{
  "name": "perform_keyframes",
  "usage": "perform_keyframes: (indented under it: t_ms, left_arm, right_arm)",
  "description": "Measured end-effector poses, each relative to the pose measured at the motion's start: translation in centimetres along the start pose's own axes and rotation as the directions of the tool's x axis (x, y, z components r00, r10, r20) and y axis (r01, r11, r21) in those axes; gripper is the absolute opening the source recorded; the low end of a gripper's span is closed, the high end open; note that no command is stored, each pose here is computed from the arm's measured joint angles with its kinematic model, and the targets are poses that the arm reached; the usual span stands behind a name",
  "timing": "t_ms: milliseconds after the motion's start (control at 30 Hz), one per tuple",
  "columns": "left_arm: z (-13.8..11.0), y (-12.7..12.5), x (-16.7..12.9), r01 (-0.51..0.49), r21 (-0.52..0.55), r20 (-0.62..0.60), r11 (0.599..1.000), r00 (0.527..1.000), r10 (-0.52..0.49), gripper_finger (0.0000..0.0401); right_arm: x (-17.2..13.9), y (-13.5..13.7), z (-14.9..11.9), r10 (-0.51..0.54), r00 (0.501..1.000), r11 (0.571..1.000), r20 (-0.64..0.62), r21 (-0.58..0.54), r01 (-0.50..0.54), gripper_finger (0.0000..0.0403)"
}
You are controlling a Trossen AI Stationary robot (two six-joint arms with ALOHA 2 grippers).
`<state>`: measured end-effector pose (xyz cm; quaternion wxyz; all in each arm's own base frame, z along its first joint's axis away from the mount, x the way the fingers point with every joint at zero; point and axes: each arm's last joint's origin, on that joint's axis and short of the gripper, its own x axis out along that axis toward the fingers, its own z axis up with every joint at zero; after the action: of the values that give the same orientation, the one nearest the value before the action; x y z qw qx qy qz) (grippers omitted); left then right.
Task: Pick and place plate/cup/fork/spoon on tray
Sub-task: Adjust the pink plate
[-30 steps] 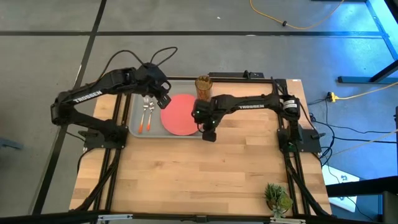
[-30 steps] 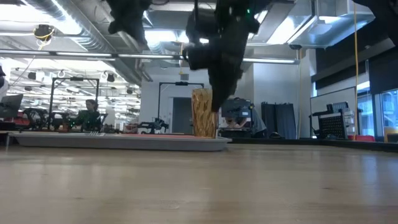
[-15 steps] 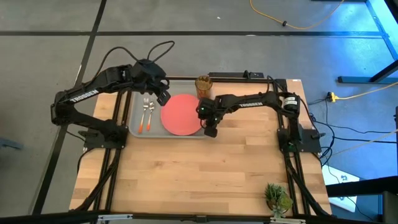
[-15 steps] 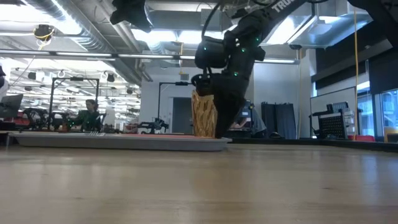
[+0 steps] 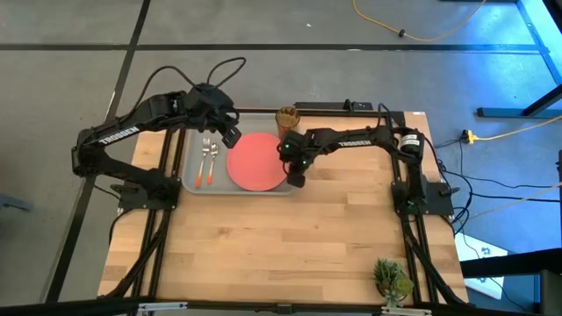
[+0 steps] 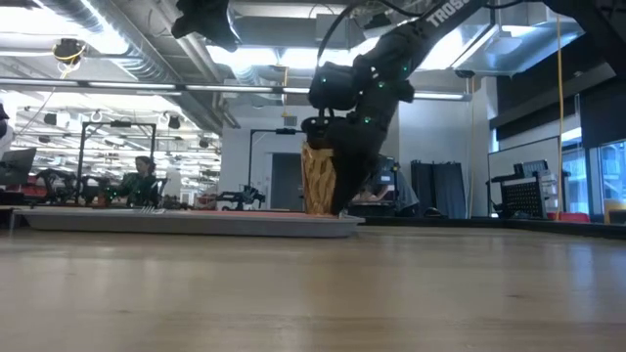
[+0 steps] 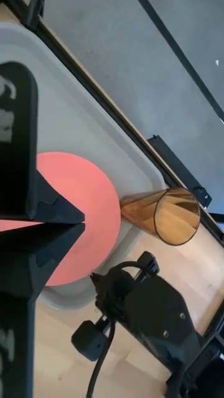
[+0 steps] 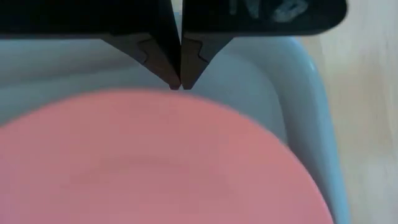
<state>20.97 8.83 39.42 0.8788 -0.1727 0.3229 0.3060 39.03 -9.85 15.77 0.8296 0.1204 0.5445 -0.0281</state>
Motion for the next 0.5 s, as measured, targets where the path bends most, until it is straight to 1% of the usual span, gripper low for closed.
perform_keyframes:
  t_ms: [133, 200, 333, 500]
  left_arm:
    - [0.00, 0.00, 0.00, 0.000, 0.000, 0.000, 1.000, 1.000, 0.000, 0.0000]
    - [0.01, 0.02, 0.00, -0.006, 0.000, 0.002, 1.000, 1.000, 0.006, 0.0000]
    - [0.04, 0.12, 0.00, -0.043, 0.000, 0.014, 0.999, 0.999, 0.043, 0.0000]
    - [0.06, 0.16, 0.00, -0.049, 0.000, 0.016, 0.999, 0.999, 0.049, 0.0000]
  right_arm:
    - [-0.20, 0.13, -0.76, 0.042, 0.995, 0.999, -0.091, 0.026, -0.040, 0.0005]
    - [-0.25, 0.21, -0.86, 0.046, 0.994, 0.999, -0.103, 0.020, -0.044, 0.0005]
    - [0.28, 0.08, -0.97, 0.045, 0.997, 0.999, -0.060, -0.024, -0.046, 0.0005]
    - [0.23, -0.58, -0.53, 0.037, 0.999, 0.999, -0.008, -0.022, -0.038, 0.0005]
